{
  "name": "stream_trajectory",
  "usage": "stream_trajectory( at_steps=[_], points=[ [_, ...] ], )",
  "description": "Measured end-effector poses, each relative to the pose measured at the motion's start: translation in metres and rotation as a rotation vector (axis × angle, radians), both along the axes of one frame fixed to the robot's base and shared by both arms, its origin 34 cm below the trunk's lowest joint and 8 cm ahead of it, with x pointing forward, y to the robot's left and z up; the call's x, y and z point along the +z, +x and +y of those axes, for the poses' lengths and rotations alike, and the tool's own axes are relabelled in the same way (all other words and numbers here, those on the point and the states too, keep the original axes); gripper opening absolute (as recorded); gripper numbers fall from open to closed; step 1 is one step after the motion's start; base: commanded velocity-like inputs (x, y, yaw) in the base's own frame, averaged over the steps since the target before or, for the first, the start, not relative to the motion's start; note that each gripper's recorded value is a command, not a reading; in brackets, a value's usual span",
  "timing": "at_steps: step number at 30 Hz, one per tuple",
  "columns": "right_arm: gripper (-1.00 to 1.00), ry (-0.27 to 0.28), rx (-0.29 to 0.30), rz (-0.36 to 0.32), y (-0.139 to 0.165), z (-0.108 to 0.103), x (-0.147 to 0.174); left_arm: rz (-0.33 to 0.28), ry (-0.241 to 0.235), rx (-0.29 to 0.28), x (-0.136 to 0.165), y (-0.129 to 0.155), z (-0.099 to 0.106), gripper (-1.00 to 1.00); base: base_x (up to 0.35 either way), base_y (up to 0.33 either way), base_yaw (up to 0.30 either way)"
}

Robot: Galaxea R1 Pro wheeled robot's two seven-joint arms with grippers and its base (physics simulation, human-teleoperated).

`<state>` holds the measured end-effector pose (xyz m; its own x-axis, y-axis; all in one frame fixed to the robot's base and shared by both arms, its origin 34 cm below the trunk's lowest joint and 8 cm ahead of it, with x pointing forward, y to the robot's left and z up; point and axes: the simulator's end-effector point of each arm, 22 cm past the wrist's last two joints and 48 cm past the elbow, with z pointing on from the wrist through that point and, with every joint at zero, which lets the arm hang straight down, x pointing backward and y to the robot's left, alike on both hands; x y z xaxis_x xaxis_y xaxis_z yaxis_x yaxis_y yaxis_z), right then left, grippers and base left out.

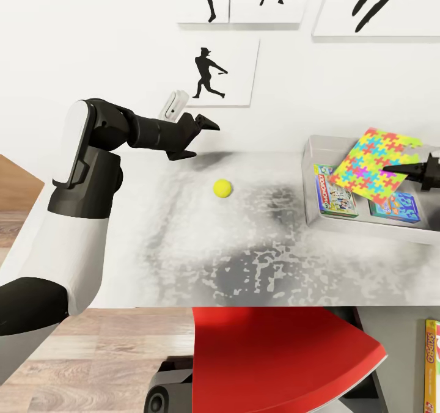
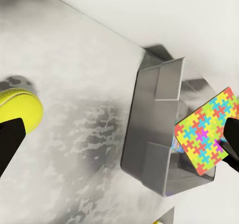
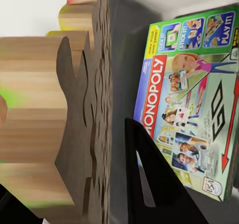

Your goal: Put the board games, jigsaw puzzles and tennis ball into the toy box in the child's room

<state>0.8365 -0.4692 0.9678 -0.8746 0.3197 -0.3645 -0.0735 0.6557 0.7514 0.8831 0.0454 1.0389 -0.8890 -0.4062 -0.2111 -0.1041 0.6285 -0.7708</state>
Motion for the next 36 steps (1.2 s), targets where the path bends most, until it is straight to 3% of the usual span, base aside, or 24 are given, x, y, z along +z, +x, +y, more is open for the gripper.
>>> stream_trajectory(
  at_steps=[36],
  points=[
    [-1.0,0.0,0.015,0.056,-0.017,0.007,-0.027,0.01,0.019,-0.025,-0.008,-0.005,-0.007,1.0,0.0,0.0,0.0]
  ],
)
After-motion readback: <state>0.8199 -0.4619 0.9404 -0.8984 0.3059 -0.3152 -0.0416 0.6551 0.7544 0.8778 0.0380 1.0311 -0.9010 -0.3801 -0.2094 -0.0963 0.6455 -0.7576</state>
